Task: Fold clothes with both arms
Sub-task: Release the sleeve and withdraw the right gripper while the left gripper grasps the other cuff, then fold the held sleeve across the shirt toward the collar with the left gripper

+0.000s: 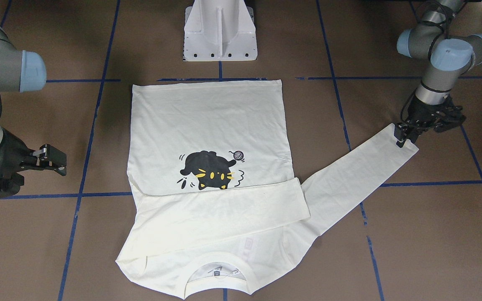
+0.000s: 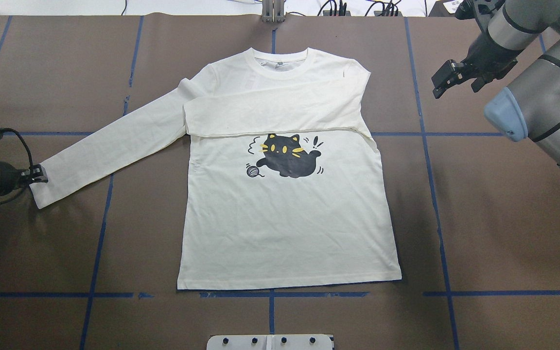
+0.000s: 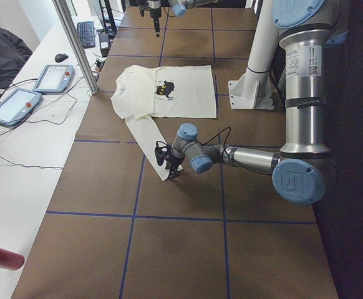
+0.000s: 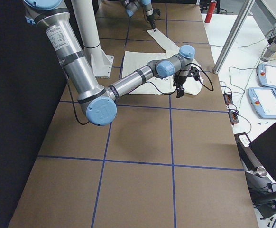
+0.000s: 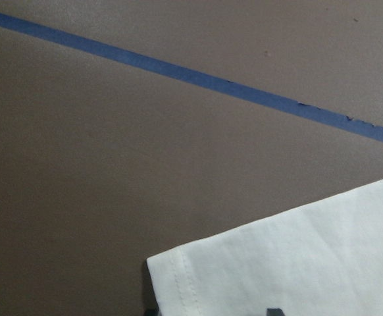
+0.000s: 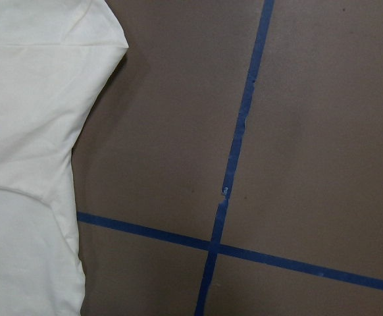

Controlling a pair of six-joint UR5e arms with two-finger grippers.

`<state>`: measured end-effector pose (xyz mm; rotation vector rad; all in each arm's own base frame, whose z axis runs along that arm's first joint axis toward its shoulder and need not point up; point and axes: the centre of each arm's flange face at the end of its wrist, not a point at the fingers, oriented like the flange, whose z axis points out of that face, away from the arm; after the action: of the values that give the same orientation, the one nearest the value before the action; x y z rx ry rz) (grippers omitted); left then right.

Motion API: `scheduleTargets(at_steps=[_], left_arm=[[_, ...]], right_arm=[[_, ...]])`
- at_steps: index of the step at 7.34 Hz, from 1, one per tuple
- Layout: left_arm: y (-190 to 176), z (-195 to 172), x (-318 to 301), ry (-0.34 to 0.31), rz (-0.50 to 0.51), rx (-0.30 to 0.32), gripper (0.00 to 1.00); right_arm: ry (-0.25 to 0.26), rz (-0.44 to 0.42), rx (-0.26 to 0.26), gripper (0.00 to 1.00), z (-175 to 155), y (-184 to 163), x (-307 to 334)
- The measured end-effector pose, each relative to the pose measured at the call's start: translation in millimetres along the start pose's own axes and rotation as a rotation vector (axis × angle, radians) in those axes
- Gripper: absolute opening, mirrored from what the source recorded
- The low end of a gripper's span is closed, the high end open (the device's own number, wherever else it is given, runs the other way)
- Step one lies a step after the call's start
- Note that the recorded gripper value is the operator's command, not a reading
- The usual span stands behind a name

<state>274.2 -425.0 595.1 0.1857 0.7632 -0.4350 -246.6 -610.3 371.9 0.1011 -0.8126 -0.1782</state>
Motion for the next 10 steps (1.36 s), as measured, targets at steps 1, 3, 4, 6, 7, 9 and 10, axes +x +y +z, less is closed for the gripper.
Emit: scheduleTargets(at_steps=[1, 3, 4, 6, 7, 9, 10], left_arm=[[0, -1, 1, 0.002, -0.001, 0.0, 0.26], [0, -4, 3, 0.008, 0.0, 0.0, 0.0], [1, -8, 8, 0.017, 0.002, -0.003, 0.0], [5, -20, 21, 0.05, 0.009, -0.043, 0.0], [5, -27, 34, 0.063, 0.011, -0.062, 0.0], [-18, -41, 99, 0.058, 0.022, -0.067, 0.0], [-44, -56, 151, 0.055, 0.04, -0.051, 0.0]], right_arm=[[0.0, 0.0, 0.0, 1.0, 0, 0, 0], [0.0, -0.001, 0.001, 1.0, -1, 0, -1], [0.0, -0.001, 0.001, 1.0, -1, 0, -1], [0.001, 0.004, -0.001, 1.0, 0, 1, 3], [0.003, 0.012, -0.003, 1.0, 1, 7, 11], [0.014, 0.033, -0.013, 1.0, 5, 31, 35], [0.025, 0.052, -0.02, 1.0, 8, 50, 55]])
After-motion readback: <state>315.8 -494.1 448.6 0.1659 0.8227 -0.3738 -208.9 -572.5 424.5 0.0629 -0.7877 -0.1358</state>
